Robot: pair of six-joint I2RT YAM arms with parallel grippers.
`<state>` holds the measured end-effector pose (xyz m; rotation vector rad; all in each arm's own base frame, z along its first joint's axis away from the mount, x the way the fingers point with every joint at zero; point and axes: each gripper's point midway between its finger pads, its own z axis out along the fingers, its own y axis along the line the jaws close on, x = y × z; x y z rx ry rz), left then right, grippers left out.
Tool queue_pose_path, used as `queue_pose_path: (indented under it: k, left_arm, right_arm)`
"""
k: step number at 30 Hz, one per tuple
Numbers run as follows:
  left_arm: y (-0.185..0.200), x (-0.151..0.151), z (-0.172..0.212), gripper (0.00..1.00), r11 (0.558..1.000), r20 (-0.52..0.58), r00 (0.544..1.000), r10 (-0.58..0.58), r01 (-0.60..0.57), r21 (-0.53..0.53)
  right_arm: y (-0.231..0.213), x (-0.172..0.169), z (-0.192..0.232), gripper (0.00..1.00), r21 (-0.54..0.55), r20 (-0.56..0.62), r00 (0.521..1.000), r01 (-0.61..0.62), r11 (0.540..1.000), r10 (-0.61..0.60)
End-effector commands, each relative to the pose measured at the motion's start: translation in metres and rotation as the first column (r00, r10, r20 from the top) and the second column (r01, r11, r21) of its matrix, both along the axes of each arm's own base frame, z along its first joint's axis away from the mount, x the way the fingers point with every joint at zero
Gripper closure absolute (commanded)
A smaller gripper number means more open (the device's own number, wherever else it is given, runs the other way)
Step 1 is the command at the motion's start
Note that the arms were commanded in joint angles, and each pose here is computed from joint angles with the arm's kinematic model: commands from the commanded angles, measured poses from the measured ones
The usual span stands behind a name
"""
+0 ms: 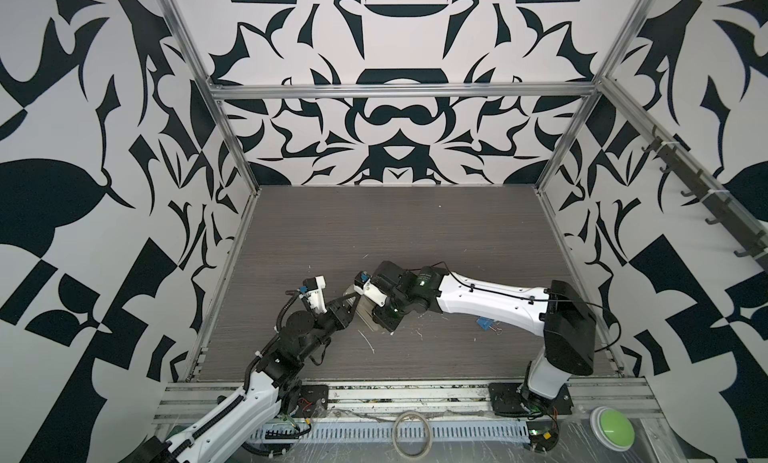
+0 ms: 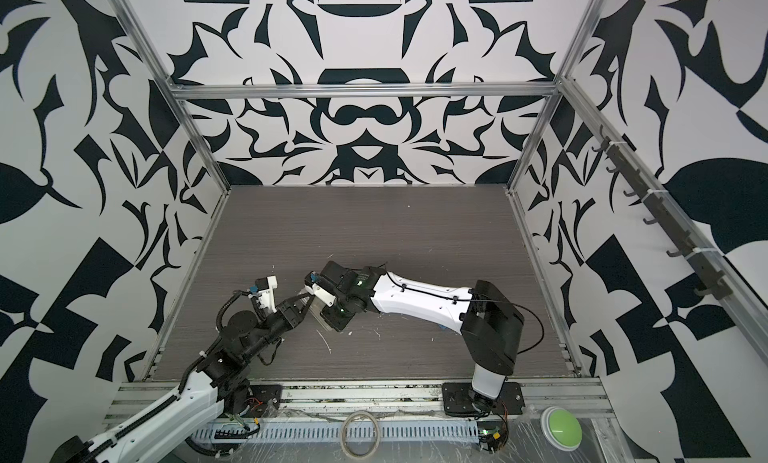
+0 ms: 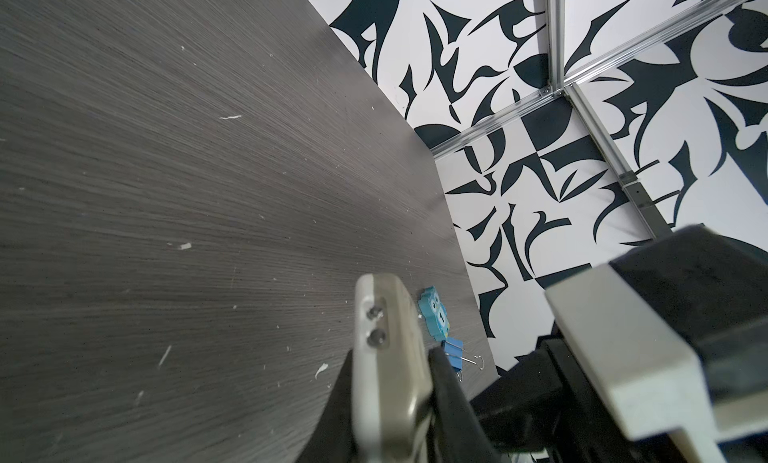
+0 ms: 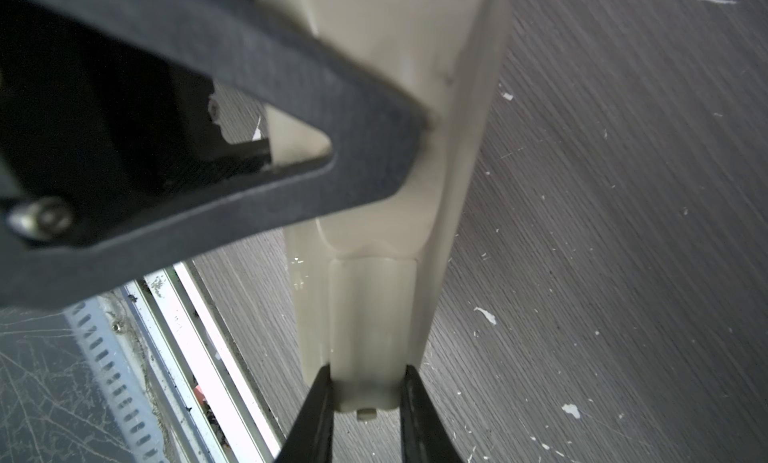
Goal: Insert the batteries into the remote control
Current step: 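Slide the beige cover over the battery compartment with the right gripper, then open the right gripper and release the cover on the remote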
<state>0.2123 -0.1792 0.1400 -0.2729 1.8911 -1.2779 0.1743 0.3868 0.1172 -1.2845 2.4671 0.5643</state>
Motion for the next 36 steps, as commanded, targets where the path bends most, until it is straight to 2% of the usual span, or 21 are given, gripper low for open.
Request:
queue_pose_path:
  k: [1, 9, 14, 17, 22, 31, 36]
  left_arm:
    - [-0.010, -0.009, 0.018, 1.00, 0.995, 0.065, 0.995, -0.071, 0.075, -0.058]
    - [-0.009, -0.008, 0.016, 1.00, 0.996, 0.058, 0.996, -0.063, 0.066, -0.057]
    - [-0.008, -0.008, 0.014, 1.00, 0.997, 0.054, 0.997, -0.059, 0.062, -0.056]
    - [-0.008, -0.008, 0.014, 1.00, 0.996, 0.054, 0.997, -0.060, 0.063, -0.056]
    - [-0.008, -0.008, 0.014, 1.00, 0.996, 0.052, 0.997, -0.059, 0.062, -0.056]
    - [-0.008, -0.008, 0.013, 1.00, 0.996, 0.051, 0.997, -0.060, 0.062, -0.056]
    - [-0.008, -0.008, 0.013, 1.00, 0.996, 0.049, 0.997, -0.061, 0.064, -0.055]
  right_arm:
    - [0.016, 0.006, 0.022, 0.84, 0.073, 0.037, 0.999, 0.001, 0.997, -0.004]
    - [0.016, 0.006, 0.024, 0.73, 0.079, 0.041, 0.999, 0.008, 0.997, -0.011]
    - [0.015, 0.007, 0.025, 0.59, 0.082, 0.046, 0.999, 0.013, 0.997, -0.017]
    - [0.015, 0.007, 0.025, 0.55, 0.085, 0.047, 0.999, 0.015, 0.996, -0.019]
    - [0.013, 0.007, 0.027, 0.53, 0.089, 0.052, 0.998, 0.020, 0.996, -0.024]
    - [0.012, 0.007, 0.040, 0.42, 0.115, 0.070, 0.997, 0.025, 0.993, -0.033]
    - [0.011, 0.006, 0.045, 0.40, 0.124, 0.073, 0.997, 0.028, 0.992, -0.037]
